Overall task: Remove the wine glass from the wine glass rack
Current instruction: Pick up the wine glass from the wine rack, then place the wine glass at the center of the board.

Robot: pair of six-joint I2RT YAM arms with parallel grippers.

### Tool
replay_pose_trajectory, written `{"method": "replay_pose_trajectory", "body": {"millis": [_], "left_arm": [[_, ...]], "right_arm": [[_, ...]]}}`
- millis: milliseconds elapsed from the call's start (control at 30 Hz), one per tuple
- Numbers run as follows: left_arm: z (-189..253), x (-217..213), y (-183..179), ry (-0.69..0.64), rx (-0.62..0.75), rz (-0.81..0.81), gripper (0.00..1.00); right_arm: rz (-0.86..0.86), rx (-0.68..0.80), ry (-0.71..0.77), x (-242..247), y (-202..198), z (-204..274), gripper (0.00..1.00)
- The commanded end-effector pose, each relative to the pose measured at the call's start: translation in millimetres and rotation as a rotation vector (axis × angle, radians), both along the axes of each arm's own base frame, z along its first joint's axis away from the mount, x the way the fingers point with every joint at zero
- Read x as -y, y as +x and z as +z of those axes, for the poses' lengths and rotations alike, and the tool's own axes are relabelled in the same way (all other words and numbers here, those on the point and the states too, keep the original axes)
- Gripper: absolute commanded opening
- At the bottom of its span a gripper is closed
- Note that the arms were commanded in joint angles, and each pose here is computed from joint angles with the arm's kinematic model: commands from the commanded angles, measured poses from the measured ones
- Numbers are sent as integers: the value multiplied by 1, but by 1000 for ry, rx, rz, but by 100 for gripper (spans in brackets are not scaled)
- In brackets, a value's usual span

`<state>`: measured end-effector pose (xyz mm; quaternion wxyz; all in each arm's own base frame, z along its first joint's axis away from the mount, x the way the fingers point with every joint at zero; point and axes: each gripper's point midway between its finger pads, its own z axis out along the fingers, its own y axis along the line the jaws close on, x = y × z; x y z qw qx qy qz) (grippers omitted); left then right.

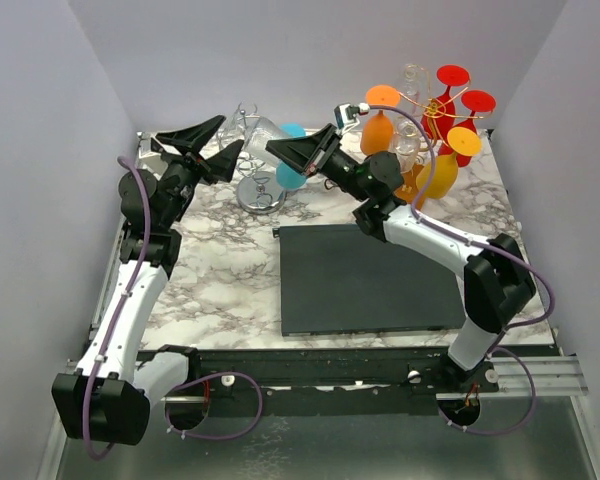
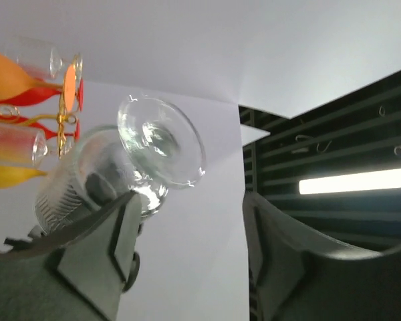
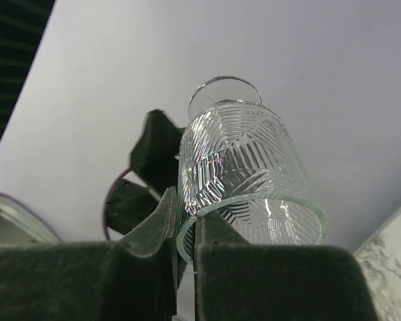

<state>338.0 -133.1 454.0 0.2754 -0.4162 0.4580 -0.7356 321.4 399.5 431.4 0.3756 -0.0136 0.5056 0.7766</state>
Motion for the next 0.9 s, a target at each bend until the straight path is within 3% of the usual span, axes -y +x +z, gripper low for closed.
{"method": "replay_pose_trajectory", "body": {"millis": [0, 133, 433, 700, 867], "left_arm": [[4, 11, -23, 180, 73, -19, 79], [-17, 9, -25, 460, 19, 27, 99], [-47, -39, -40, 964, -63, 228, 99], [-41, -72, -40, 1192, -95, 345, 99], [-45, -77, -33, 1240, -114, 351, 99]], "right_arm": [[-171, -40, -160, 5, 18, -3, 0], [-277, -82, -356, 11, 28, -19, 0], [-313, -97, -709, 5, 23, -66, 0], [-229, -31, -942, -28, -27, -108, 1], [-159, -20, -1105, -43, -47, -144, 1]]}}
